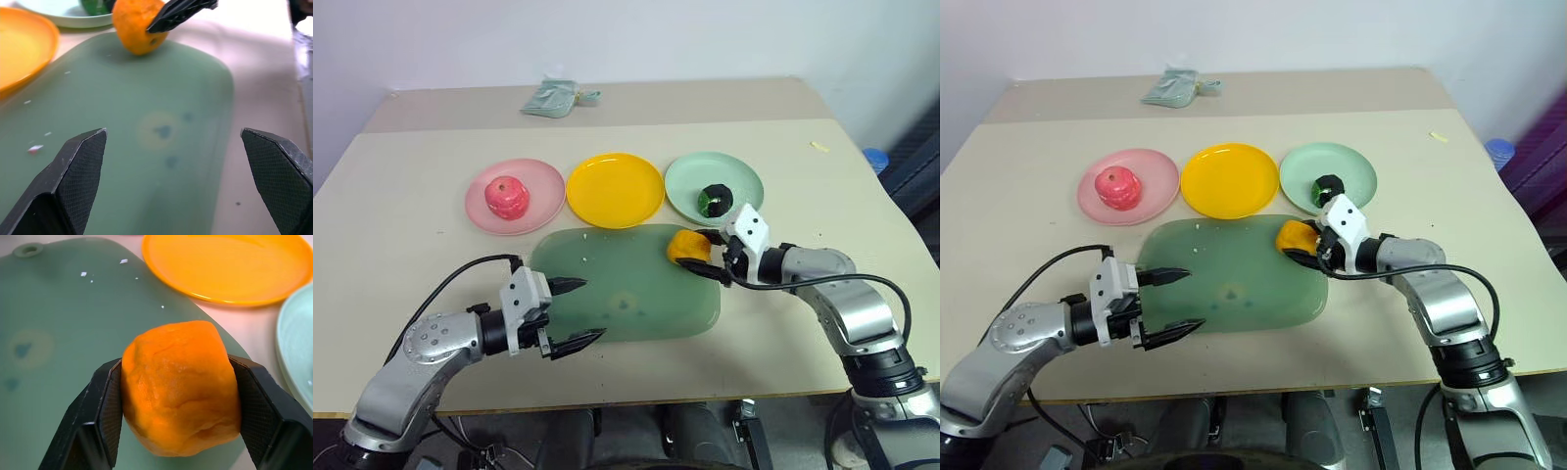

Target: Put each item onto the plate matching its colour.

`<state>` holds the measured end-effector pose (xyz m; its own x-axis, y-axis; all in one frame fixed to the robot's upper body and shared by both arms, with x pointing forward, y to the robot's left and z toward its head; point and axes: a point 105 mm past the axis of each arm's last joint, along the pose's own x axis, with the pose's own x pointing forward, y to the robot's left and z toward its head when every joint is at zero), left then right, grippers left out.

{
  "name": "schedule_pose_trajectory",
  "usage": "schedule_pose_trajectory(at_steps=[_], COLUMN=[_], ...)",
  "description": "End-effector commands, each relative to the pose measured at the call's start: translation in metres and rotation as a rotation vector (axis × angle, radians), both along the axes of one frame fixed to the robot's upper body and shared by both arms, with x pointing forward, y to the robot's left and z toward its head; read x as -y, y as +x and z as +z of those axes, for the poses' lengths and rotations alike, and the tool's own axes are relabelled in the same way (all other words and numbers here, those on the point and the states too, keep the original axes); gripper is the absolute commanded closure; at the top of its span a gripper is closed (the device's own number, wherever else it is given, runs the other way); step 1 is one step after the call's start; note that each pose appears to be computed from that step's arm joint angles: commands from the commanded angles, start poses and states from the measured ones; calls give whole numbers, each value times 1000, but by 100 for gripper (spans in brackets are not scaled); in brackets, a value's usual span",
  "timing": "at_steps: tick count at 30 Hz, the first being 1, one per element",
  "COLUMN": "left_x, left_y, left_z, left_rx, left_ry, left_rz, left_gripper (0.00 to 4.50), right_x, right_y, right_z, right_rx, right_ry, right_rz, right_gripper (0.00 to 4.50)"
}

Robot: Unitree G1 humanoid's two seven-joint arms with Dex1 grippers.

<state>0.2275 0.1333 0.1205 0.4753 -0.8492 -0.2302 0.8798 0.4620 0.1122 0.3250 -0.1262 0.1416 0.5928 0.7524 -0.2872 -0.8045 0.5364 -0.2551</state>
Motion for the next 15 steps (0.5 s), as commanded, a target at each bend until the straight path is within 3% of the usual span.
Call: schedule_pose_trajectory(at_steps=[1,8,12,15], left_x=[-15,-65,-79,-86], left_y=[7,26,28,23], left_z=[14,22,23,23], left_rx=[59,122,141,155], left_ry=[-37,-63,-67,-67], left_rz=[99,375,454,497], left_gripper=[0,0,0,0], right_x=[-26,-91,-111,-109], right_y=[13,78,97,107], right_z=[39,42,37,44], right_rx=[151,100,75,101], right_ry=[50,129,145,182], right_rz=[31,-113,-131,-156], right_gripper=[199,199,199,56])
